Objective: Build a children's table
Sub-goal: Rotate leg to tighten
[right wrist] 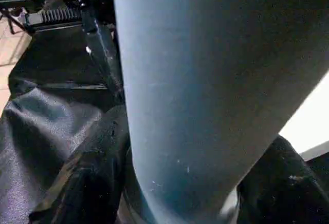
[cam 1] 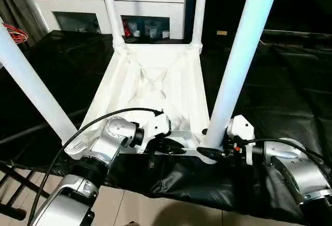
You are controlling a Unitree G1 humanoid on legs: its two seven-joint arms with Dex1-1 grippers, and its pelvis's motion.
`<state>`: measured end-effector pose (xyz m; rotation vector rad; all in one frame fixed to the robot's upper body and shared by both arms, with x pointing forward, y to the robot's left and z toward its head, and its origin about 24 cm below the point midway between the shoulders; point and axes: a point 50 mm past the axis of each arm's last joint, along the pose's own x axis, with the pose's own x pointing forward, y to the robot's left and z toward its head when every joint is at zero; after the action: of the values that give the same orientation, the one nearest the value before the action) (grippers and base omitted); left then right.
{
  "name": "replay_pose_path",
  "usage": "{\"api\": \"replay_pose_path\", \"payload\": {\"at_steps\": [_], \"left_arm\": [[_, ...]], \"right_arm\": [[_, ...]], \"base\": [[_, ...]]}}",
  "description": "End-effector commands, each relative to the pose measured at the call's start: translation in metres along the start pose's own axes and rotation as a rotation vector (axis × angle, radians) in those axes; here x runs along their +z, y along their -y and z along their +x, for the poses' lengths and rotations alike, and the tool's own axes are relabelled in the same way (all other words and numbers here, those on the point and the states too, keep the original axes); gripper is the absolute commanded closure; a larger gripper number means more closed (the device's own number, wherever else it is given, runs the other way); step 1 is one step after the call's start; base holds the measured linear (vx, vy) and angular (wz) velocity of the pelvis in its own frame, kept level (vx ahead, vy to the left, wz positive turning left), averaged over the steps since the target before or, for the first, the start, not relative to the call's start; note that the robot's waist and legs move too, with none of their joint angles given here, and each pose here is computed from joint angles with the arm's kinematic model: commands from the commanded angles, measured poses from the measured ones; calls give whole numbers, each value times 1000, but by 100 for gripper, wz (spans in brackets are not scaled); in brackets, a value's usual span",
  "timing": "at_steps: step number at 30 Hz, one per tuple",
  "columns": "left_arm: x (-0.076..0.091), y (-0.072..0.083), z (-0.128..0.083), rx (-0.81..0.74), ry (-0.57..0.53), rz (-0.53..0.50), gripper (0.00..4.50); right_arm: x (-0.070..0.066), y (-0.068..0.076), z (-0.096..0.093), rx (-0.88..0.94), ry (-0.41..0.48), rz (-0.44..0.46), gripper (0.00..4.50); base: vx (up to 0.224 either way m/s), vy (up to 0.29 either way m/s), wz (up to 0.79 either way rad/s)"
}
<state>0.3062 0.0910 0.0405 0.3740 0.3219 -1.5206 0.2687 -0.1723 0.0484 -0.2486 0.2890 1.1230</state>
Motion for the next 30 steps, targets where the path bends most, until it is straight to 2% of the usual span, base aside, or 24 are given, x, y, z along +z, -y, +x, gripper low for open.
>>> {"api": "replay_pose_path", "payload": {"at_steps": [1,3,5,7,10,11,16,17,18,20,22,25,27,28,30], "left_arm": [[16,-10,3,104,80,23,450],[17,-12,5,139,77,17,450],[25,-22,17,259,75,2,450],[30,-24,24,303,70,-4,450],[35,-25,33,331,68,-20,450],[42,-25,44,358,87,-36,450],[54,-20,64,364,100,0,450],[54,-20,65,360,93,13,450],[53,-19,65,346,85,30,450],[49,-18,64,335,72,35,450],[47,-17,60,321,75,39,450],[44,-15,55,290,89,52,450],[43,-13,52,272,99,58,450],[41,-11,47,234,111,67,450],[39,-10,43,210,114,58,450]], "right_arm": [[-9,0,10,-68,-18,25,194],[-9,5,14,-142,-10,29,194],[-10,19,31,-375,26,111,194],[-8,22,40,-461,46,165,194],[-6,24,50,-520,49,200,194],[-4,24,61,-582,37,221,194],[3,21,83,-632,39,218,194],[5,21,85,-622,53,228,159],[7,20,86,-600,70,231,159],[9,19,85,-564,96,245,122],[9,20,79,-544,100,231,114],[9,21,70,-509,95,193,79],[8,20,64,-476,90,173,79],[6,17,53,-397,75,121,79],[5,13,44,-320,67,97,79]], "base": [[0,0,0],[0,0,0],[0,0,0],[0,0,0],[0,0,0],[0,0,0],[0,0,0],[0,0,0],[0,0,0],[0,0,0],[0,0,0],[0,0,0],[0,0,0],[0,0,0],[0,0,0]]}}
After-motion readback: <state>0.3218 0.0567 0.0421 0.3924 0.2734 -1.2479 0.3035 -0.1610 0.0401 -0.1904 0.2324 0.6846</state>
